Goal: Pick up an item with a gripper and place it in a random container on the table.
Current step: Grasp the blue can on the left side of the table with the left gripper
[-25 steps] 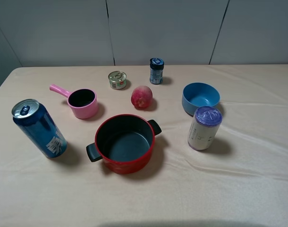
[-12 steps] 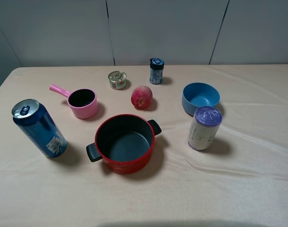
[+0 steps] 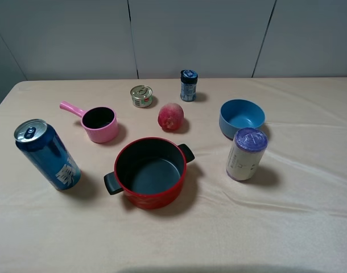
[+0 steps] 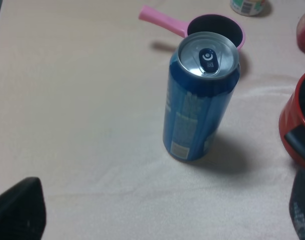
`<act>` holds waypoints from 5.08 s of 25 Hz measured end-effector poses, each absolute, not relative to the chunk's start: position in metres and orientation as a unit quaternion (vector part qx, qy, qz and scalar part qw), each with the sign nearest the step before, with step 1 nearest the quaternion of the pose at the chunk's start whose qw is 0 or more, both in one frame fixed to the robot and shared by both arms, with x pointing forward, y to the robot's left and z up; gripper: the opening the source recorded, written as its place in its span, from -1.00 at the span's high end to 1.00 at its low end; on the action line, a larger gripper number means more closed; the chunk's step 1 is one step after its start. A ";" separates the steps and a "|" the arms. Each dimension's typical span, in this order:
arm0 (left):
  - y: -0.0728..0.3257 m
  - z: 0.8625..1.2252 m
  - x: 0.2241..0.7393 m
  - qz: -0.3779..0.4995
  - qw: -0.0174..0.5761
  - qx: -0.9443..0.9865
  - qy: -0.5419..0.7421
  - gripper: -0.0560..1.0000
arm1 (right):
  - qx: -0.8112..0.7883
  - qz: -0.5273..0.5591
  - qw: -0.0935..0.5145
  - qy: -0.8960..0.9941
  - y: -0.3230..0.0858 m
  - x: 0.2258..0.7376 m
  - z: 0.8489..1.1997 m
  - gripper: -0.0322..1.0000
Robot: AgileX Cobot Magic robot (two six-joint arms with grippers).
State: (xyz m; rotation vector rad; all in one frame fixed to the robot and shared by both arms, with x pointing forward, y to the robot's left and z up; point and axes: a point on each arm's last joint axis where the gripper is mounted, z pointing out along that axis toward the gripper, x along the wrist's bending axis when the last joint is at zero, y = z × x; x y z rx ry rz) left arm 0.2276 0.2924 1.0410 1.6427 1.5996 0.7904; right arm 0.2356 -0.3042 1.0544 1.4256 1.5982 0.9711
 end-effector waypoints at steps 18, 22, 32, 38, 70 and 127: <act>0.292 1.041 0.228 0.305 0.351 0.634 0.618 -0.98 | 0.560 0.381 0.385 0.627 -0.304 0.236 1.054 -0.41; 0.292 1.041 0.228 0.305 0.351 0.634 0.618 -0.98 | 0.560 0.381 0.385 0.627 -0.304 0.236 1.054 -0.41; 0.293 1.041 0.228 0.306 0.350 0.634 0.618 -0.98 | 0.560 0.381 0.385 0.627 -0.304 0.236 1.054 -0.41; 0.298 1.041 0.228 0.322 0.332 0.625 0.629 -0.98 | 0.560 0.381 0.385 0.627 -0.304 0.236 1.054 -0.41; 0.294 1.038 0.355 0.156 0.202 0.745 0.616 -0.98 | 0.560 0.381 0.385 0.627 -0.304 0.236 1.054 -0.41; 0.261 0.984 0.459 0.026 0.126 0.851 0.509 -0.98 | 0.560 0.381 0.385 0.627 -0.304 0.236 1.054 -0.41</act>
